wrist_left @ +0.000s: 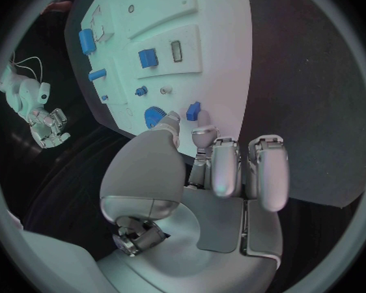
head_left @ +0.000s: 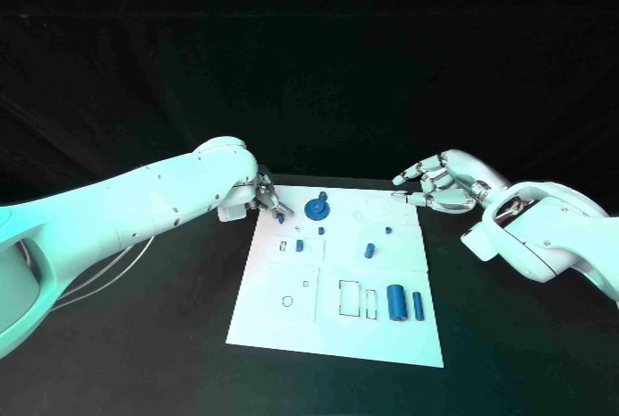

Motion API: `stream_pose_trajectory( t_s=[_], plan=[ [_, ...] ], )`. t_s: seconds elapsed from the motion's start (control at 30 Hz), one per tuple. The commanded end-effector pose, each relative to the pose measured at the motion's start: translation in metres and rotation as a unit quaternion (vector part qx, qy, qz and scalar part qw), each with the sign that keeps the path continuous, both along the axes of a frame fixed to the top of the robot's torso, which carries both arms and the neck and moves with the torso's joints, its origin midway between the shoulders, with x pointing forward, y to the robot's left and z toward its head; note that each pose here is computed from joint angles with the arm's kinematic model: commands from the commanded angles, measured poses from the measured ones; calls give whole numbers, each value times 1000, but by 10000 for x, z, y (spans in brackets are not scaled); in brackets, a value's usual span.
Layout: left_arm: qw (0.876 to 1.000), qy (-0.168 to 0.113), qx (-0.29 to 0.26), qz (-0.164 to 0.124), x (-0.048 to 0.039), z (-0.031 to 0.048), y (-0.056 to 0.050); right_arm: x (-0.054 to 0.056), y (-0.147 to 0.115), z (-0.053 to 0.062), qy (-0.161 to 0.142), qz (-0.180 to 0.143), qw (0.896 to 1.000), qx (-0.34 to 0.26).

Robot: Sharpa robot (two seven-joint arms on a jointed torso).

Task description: Assemble the parts on the task board

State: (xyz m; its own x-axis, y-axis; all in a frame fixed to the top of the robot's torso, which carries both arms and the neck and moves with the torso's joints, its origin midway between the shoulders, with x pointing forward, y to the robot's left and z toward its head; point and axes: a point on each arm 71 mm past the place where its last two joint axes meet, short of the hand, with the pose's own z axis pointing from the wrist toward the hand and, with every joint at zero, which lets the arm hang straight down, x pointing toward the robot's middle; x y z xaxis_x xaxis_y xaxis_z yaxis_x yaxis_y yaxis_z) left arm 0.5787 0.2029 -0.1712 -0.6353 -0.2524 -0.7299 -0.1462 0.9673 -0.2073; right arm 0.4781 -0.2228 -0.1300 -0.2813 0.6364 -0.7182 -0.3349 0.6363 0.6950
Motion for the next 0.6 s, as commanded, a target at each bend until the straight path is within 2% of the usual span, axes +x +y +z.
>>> stream_pose_trajectory(
  t_s=[0.03, 0.33, 0.6],
  plan=[
    [1000, 4, -1, -11, -10, -7, -24, -2, 9, -3, -1, 5, 1000, -1],
    [1000, 4, -1, -11, -9, -8, -20, -5, 8, -4, 0, 5, 1000, -1],
    [1000, 12, -6, -22, -17, -17, -34, -7, 9, -3, 0, 5, 1000, 0]
  ],
)
